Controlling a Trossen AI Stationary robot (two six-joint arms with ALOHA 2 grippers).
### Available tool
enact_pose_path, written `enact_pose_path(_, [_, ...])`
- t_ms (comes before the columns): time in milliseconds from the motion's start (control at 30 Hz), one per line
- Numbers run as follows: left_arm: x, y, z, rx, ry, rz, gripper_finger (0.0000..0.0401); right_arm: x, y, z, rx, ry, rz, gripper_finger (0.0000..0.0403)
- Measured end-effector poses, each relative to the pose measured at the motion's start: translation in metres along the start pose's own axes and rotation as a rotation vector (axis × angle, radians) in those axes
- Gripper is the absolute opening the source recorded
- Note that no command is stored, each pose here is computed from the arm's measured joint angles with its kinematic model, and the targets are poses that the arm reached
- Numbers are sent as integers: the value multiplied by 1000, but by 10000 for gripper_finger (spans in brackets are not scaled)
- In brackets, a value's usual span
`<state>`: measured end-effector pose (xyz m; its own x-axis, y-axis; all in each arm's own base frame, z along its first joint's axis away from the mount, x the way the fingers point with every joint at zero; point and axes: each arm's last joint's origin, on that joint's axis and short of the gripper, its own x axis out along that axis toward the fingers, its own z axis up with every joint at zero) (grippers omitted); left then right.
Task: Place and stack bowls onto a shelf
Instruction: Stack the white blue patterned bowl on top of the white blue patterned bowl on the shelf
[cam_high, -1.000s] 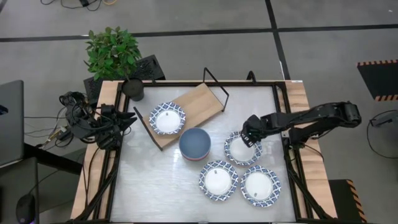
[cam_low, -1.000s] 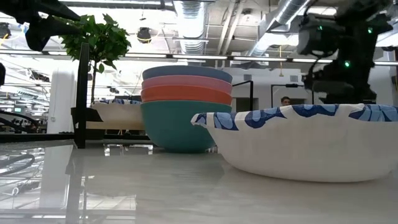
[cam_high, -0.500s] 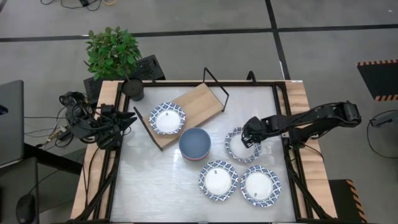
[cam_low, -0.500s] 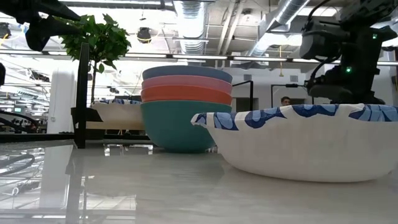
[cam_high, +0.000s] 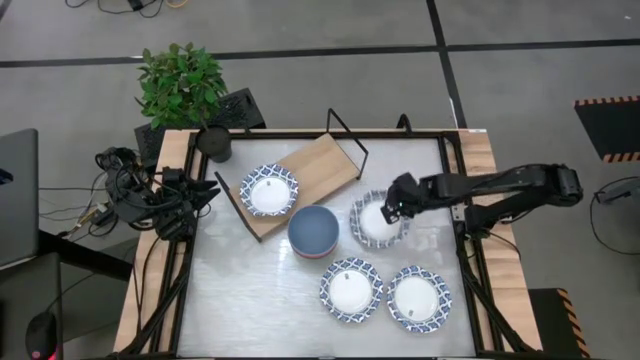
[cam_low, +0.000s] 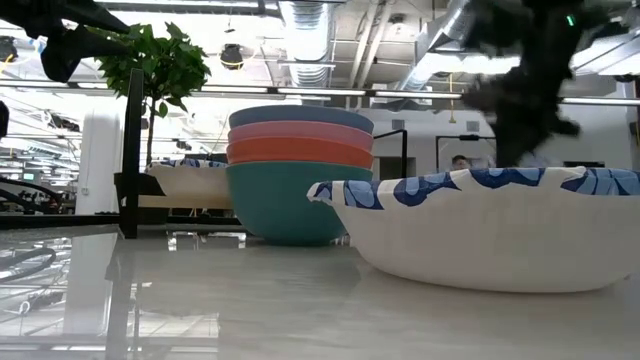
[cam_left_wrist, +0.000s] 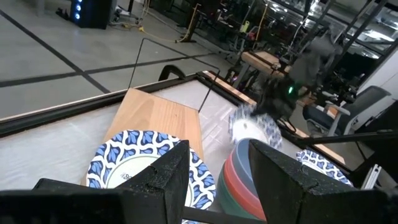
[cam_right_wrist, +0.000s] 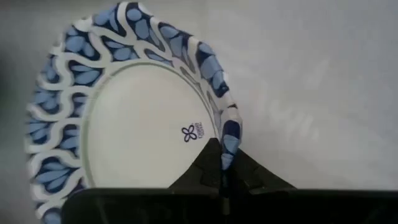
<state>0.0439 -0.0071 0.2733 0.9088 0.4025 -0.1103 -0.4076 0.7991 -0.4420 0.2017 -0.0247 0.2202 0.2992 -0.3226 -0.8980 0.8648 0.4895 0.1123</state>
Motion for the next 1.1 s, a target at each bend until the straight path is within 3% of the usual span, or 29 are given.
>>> enact_pose_path(300, [0, 0, 0, 6, 0, 0, 151, -70, 10, 65, -17, -297, -7, 20])
enact_pose_path(533, [0, 0, 0, 6, -1, 1, 151, -96, 33, 110, -3, -602, 242, 20])
enact_pose_path(700, [0, 1, 0, 16, -9, 14, 151, -74, 51, 138, 28, -665, 373, 20])
enact_pose_path(900, [0, 2, -1, 26, -11, 22, 151, -17, 83, 155, 39, -607, 495, 20])
enact_pose_path(1100, [0, 2, -1, 27, -11, 22, 151, 20, 114, 175, 17, -528, 549, 20])
